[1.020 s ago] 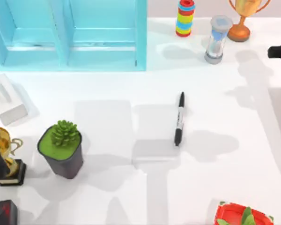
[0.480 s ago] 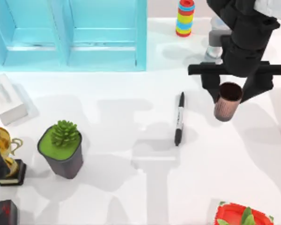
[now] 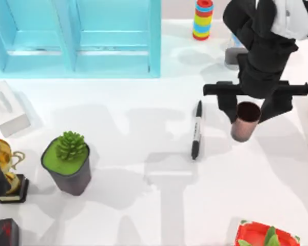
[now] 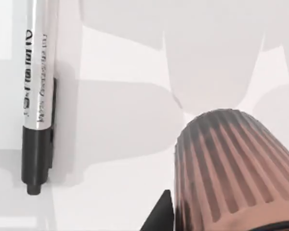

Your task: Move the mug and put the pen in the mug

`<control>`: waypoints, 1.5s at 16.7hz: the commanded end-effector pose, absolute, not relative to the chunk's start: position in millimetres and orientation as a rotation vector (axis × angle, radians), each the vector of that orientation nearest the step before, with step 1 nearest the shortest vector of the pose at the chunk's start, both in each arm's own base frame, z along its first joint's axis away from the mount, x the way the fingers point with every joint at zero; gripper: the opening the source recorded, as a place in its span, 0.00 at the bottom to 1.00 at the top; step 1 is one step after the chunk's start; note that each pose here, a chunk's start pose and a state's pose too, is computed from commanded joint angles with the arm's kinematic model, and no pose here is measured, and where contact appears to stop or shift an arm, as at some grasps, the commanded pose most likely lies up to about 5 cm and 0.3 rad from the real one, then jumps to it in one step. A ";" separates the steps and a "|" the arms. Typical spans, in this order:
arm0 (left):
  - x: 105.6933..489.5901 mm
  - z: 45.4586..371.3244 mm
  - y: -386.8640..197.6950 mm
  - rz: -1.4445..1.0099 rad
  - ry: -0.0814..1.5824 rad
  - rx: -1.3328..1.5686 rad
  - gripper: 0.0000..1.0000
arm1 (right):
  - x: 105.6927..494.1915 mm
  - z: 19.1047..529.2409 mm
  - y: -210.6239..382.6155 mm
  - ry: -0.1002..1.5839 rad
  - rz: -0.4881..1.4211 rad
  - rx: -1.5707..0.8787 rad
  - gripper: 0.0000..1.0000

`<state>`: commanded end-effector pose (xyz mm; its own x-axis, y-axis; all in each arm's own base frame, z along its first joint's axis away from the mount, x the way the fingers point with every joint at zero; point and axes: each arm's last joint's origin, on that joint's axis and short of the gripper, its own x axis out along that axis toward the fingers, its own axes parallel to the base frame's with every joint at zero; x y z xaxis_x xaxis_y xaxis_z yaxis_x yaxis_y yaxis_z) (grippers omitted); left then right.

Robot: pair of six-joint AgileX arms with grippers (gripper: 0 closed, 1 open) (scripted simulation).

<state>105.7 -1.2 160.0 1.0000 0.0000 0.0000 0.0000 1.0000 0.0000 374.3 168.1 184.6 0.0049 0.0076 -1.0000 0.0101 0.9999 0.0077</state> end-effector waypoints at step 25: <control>105.7 160.0 -1.2 0.000 0.000 0.000 1.00 | 373.6 176.3 168.1 1.569 -0.004 0.012 1.00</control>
<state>105.7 -1.2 160.0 1.0000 0.0000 0.0000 0.0000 1.0000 0.0000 373.6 168.1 176.3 0.0016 0.0052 -1.0000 0.0100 0.9999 0.0053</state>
